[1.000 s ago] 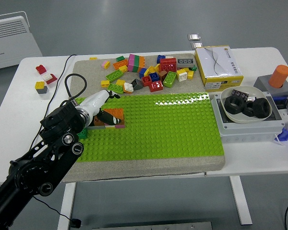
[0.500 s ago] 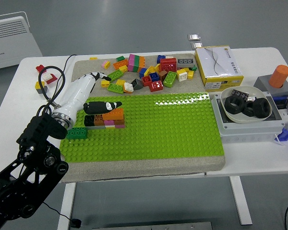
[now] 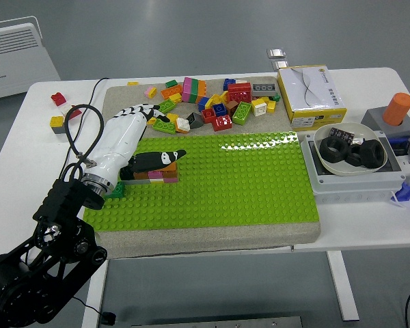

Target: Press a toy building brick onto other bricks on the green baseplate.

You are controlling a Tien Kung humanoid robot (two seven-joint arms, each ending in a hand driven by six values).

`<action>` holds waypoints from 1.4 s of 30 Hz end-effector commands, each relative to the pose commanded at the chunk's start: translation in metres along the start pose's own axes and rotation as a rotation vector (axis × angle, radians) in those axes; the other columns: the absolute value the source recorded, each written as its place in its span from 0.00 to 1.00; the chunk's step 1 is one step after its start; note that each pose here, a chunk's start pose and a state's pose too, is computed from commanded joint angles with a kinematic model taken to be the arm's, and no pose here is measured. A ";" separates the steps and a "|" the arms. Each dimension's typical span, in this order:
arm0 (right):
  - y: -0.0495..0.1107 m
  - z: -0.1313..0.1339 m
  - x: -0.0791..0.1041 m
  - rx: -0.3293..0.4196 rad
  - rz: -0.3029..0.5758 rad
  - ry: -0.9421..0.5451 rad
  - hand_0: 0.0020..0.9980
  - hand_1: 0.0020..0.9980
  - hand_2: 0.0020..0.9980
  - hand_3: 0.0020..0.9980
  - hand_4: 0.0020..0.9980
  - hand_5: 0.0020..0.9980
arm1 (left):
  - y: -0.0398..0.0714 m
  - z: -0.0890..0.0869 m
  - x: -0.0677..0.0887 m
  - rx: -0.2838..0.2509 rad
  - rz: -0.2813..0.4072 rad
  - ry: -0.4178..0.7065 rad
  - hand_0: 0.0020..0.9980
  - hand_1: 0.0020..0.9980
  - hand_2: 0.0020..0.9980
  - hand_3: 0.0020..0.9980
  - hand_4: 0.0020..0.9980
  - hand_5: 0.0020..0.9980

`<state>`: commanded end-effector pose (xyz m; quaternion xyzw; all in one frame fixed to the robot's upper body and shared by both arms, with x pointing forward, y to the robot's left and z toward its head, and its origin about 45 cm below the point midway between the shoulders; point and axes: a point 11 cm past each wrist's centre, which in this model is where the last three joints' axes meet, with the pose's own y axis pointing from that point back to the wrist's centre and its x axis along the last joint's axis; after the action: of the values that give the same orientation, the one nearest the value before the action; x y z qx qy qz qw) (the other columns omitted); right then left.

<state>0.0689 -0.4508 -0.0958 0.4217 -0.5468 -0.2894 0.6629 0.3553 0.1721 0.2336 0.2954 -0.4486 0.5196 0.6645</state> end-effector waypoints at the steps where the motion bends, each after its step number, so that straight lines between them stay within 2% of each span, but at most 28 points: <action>1: 0.000 0.000 0.000 0.001 0.000 0.001 0.74 0.67 0.74 0.79 0.87 1.00 | 0.000 -0.001 -0.002 0.000 -0.001 -0.002 0.91 0.90 0.83 0.59 0.99 0.81; 7: 0.000 -0.001 -0.002 0.005 -0.006 0.004 0.74 0.67 0.74 0.79 0.86 1.00 | 0.001 -0.012 -0.014 0.011 -0.003 0.004 0.92 0.90 0.83 0.59 0.99 0.83; 13: 0.000 -0.002 -0.003 0.006 -0.006 0.005 0.74 0.67 0.74 0.79 0.85 1.00 | 0.002 -0.017 -0.018 0.021 -0.006 -0.013 0.92 0.90 0.83 0.59 0.99 0.82; 23: 0.000 -0.001 0.000 0.005 -0.002 -0.008 0.74 0.67 0.74 0.79 0.85 1.00 | 0.000 -0.032 -0.037 0.074 -0.078 -0.091 0.94 0.90 0.84 0.58 0.99 0.83; 31: 0.000 -0.002 0.003 0.007 0.002 -0.009 0.75 0.67 0.74 0.79 0.84 1.00 | 0.001 -0.040 -0.041 0.093 -0.076 -0.095 0.94 0.90 0.84 0.58 0.99 0.83; 42: 0.000 -0.002 0.002 0.010 0.001 -0.008 0.75 0.67 0.74 0.79 0.84 1.00 | 0.006 -0.057 -0.052 0.151 -0.096 -0.108 0.94 0.91 0.84 0.58 0.99 0.82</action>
<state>0.0717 -0.4519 -0.0949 0.4234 -0.5510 -0.2881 0.6589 0.3629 0.2002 0.1620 0.3933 -0.4285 0.5029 0.6394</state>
